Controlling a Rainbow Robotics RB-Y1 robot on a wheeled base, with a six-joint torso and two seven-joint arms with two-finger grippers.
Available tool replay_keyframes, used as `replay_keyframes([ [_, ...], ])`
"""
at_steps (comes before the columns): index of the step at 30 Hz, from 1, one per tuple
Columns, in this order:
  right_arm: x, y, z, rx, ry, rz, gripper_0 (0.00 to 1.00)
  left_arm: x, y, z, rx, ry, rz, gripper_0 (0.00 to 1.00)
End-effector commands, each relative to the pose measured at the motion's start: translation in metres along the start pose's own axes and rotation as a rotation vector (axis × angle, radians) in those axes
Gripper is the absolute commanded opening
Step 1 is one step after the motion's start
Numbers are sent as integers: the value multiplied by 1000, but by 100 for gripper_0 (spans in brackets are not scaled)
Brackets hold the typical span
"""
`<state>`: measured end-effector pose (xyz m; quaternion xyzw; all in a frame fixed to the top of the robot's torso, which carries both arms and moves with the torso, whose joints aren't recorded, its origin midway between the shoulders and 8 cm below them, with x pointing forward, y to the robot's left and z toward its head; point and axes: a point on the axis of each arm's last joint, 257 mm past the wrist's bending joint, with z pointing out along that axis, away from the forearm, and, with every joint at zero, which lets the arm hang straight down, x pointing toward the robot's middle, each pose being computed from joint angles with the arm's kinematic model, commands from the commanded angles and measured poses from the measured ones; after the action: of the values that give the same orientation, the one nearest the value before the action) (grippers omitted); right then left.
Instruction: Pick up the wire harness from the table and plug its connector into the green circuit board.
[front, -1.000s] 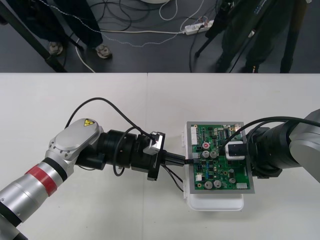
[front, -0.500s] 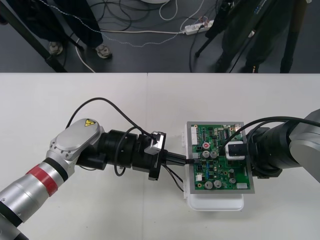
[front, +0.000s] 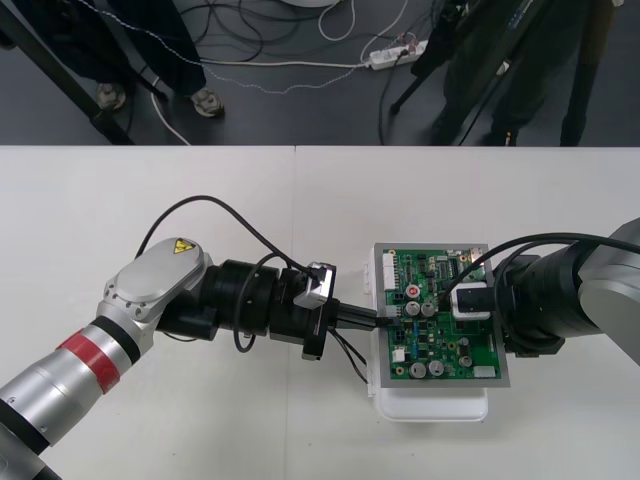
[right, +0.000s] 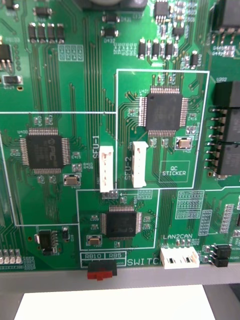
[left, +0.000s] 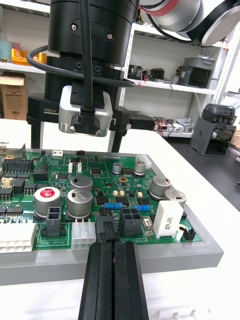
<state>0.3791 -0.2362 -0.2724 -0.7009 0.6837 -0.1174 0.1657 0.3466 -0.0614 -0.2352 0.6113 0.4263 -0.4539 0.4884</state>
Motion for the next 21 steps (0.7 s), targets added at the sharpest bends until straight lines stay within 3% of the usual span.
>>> replay_keyframes([
  [1, -22, -3, -5, 11, -51, -54, 100, -28, -8, 39, 25, -72, 66, 0],
  [16, -21, -4, -5, 13, -46, -54, 100, -17, -4, 20, 13, -34, 59, 0],
  [17, -21, -4, -5, 14, -47, -55, 100, -16, -3, 18, 12, -32, 60, 7],
  [18, -20, -5, -6, 16, -45, -55, 100, -15, -2, 14, 7, -27, 57, 29],
  [20, -20, -4, -5, 14, -44, -58, 100, -13, 1, 8, -2, -17, 56, 49],
  [21, -19, -4, -5, 15, -42, -59, 100, -11, 4, 1, -10, -8, 56, 54],
])
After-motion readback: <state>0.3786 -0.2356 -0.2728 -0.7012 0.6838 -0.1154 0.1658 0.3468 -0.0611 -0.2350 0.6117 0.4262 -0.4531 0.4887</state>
